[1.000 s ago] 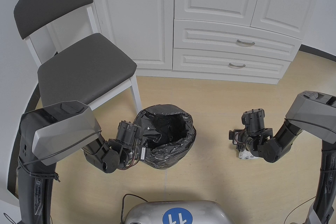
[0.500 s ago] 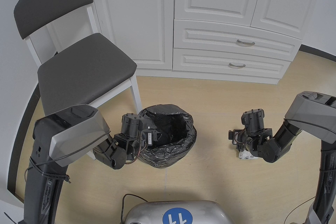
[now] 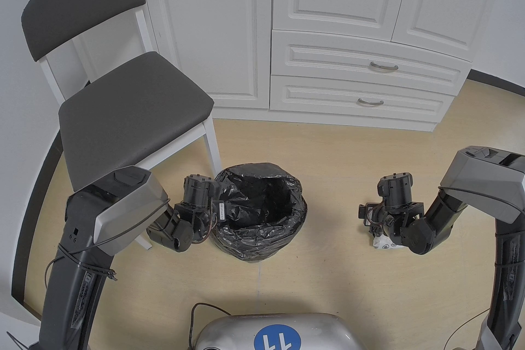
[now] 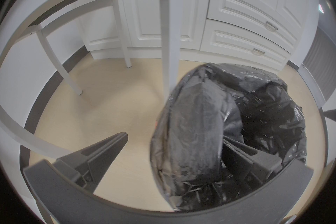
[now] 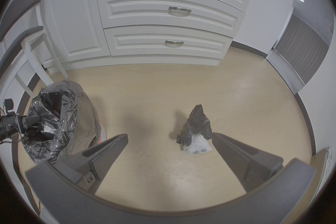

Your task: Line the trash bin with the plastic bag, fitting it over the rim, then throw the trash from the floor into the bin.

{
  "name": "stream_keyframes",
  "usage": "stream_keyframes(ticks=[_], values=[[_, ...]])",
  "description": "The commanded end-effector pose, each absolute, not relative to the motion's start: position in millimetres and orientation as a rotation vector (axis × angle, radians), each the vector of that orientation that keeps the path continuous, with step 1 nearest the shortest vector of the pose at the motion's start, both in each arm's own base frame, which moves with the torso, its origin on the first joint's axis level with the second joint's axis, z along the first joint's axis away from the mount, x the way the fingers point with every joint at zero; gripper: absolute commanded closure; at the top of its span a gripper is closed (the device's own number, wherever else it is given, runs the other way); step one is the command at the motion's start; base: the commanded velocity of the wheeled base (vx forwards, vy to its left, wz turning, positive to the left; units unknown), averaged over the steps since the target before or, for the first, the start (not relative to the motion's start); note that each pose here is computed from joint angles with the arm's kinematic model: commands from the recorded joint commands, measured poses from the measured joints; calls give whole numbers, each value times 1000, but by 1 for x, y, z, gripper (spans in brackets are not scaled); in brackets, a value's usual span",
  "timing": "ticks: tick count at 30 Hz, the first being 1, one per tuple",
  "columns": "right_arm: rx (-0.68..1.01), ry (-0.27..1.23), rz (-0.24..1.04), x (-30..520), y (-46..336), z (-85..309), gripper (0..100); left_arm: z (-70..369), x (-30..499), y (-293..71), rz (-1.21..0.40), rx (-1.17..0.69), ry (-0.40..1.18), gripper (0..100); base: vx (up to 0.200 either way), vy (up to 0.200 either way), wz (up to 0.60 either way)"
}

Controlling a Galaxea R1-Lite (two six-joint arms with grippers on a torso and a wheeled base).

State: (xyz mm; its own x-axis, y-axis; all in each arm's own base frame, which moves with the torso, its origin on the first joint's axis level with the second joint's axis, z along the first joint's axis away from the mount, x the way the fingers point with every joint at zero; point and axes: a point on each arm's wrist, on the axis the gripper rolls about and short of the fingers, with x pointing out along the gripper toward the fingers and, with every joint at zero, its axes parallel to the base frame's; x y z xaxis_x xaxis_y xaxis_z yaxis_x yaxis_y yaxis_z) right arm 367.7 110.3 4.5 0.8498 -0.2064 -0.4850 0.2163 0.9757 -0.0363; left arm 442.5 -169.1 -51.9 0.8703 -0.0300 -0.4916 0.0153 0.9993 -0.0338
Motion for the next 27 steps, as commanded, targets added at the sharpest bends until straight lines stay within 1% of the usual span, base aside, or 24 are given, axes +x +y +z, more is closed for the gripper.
stream_keyframes(ticks=[1,11,12,19,21,26,27], values=[[15,524,-231,369,108,-2,0,-51,447,-161,-6,-34,509,0,0,0,0],[27,531,-212,370,104,-2,0,-40,444,-162,-11,-40,491,0,0,0,0],[26,529,-214,369,102,0,0,-30,437,-163,-23,-31,485,0,0,0,0],[-8,524,-202,360,100,12,0,-8,420,-172,-67,-9,481,0,0,0,0],[-17,514,-190,354,101,21,0,3,410,-175,-87,6,477,0,0,0,0],[-36,500,-185,346,98,25,0,20,396,-179,-111,18,462,0,0,0,0],[-68,463,-167,340,94,30,0,29,389,-178,-123,31,446,0,0,0,0]])
